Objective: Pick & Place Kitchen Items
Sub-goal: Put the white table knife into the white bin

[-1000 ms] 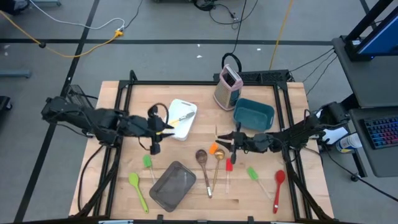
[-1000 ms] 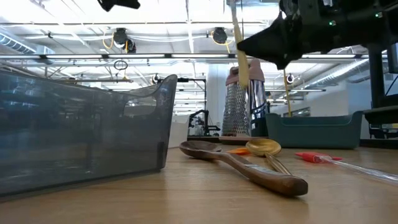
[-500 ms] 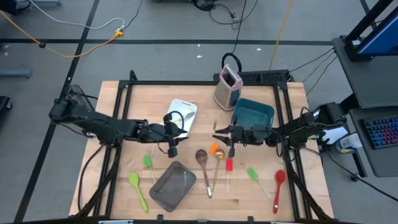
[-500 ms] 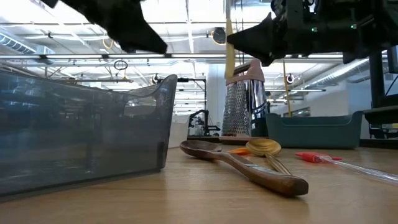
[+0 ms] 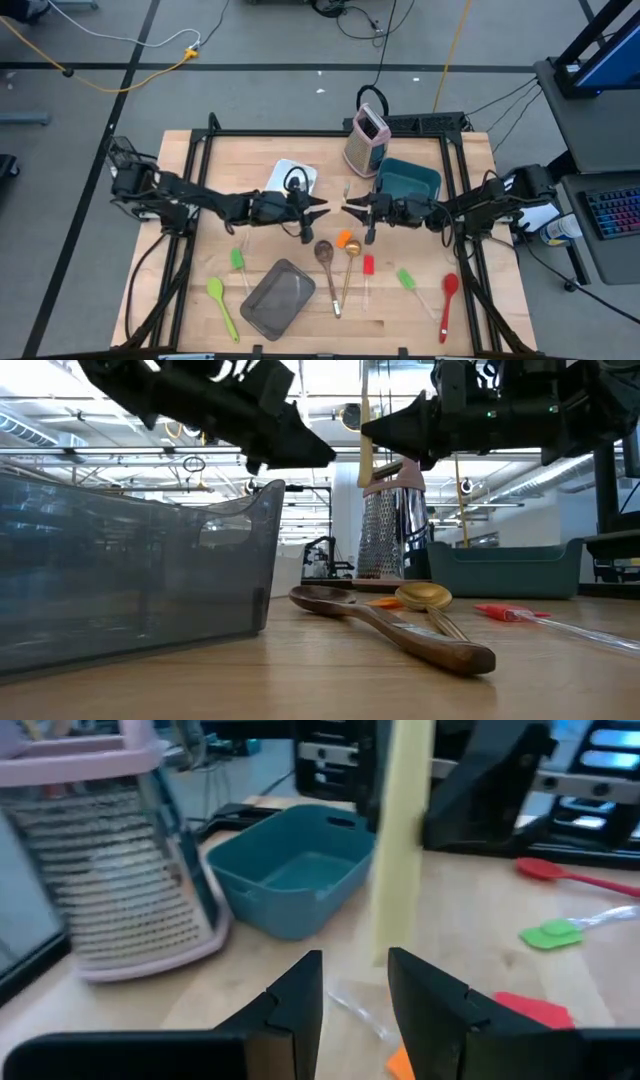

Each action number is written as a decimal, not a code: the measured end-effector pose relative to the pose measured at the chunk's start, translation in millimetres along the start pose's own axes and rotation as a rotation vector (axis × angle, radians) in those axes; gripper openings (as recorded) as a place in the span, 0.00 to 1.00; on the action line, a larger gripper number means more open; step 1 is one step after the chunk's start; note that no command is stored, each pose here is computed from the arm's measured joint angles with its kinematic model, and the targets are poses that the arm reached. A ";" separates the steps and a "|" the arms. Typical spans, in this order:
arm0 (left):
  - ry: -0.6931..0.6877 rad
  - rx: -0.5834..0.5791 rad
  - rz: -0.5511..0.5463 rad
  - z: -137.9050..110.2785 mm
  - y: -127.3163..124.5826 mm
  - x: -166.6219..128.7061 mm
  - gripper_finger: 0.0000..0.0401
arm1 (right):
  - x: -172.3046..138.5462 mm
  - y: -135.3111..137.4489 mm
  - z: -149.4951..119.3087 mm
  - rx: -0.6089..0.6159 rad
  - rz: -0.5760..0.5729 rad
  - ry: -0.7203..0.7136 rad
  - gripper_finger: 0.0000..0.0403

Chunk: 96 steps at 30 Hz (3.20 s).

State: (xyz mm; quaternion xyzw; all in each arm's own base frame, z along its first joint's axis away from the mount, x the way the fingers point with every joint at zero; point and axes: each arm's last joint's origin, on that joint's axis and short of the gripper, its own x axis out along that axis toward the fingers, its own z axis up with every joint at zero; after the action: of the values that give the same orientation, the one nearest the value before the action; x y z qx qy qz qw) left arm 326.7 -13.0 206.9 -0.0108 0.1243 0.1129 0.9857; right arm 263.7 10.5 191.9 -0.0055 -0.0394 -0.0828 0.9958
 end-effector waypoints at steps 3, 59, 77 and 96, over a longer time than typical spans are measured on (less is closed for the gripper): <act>-0.025 -0.011 -0.043 -3.4 3.8 7.9 0.30 | 0.0 -0.2 0.1 -0.004 -0.001 -0.002 0.15; -0.045 -0.063 -0.083 -5.6 1.8 48.7 0.17 | -0.2 0.0 -6.5 -0.025 -0.001 0.067 0.15; 0.193 -0.098 0.023 18.3 15.2 2.4 0.17 | -0.9 0.1 -11.1 -0.072 0.004 0.114 0.33; 0.803 -0.471 0.085 0.7 44.8 -63.1 0.18 | -2.0 0.3 -17.9 0.063 -0.007 0.183 0.34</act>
State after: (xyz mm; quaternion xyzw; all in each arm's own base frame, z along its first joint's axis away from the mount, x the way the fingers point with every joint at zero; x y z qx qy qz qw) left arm 257.3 16.8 223.5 -0.2722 0.4675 0.1652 0.8247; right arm 263.2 10.9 173.8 0.0334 0.0494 -0.0850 0.9946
